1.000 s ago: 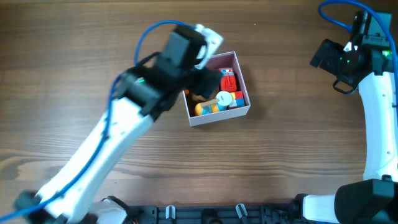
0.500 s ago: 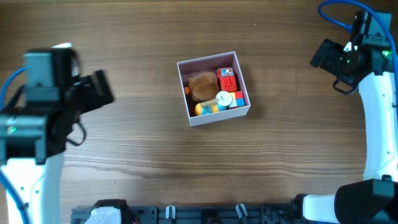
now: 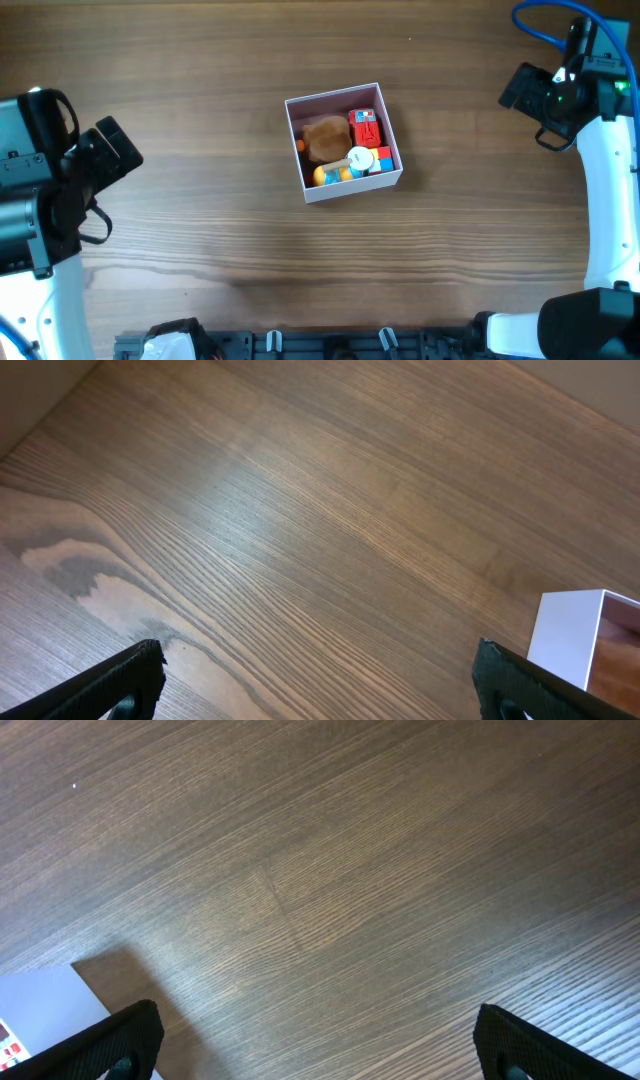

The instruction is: Pack container

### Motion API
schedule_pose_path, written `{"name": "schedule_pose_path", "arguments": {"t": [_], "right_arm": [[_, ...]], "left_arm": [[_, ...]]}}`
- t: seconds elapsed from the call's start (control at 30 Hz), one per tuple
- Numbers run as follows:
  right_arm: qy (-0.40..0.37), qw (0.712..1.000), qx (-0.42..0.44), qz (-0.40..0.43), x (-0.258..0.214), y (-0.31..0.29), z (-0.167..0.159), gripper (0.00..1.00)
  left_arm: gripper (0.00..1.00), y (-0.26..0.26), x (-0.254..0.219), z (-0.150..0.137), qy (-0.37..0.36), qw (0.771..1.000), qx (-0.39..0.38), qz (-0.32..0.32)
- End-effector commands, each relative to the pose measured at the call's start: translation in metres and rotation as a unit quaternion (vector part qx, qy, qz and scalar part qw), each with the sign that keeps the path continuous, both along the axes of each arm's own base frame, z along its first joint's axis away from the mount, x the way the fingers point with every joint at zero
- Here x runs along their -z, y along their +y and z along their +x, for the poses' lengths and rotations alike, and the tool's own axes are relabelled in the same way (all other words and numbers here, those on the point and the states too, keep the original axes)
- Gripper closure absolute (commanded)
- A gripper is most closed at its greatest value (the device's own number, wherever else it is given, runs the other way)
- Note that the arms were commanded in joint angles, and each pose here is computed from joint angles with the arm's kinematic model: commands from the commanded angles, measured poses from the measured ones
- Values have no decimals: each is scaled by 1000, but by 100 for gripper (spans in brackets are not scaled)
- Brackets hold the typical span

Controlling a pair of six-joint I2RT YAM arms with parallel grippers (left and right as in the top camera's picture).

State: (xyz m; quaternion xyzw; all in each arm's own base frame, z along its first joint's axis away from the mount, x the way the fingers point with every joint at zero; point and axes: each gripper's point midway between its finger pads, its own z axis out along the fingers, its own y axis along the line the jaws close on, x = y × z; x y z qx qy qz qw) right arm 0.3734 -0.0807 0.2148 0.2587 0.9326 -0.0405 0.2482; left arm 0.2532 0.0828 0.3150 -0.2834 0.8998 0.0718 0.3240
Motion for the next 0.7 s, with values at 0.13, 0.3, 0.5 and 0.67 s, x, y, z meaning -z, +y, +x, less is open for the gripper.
{"name": "schedule_pose_path", "arguments": {"t": [0.13,0.3,0.5,0.67], "right_arm": [[2,1000,4,7,3,1,0,0],[-76,997,-21,-3,-52,22,-16,0],[-199,977,-70,-15,-133,57,-64,0],[-275,955,-92,-69,-161,51,-105,0]], "left_arm": [[0,1,-1,-1,-5,1000,-6,-7],[0,1,-1,-1,-5,1000,-6,-7],[0,1,-1,-1,-5,1000,-6,-7],[0,1,-1,-1,-5,1000,-6,-7]]}}
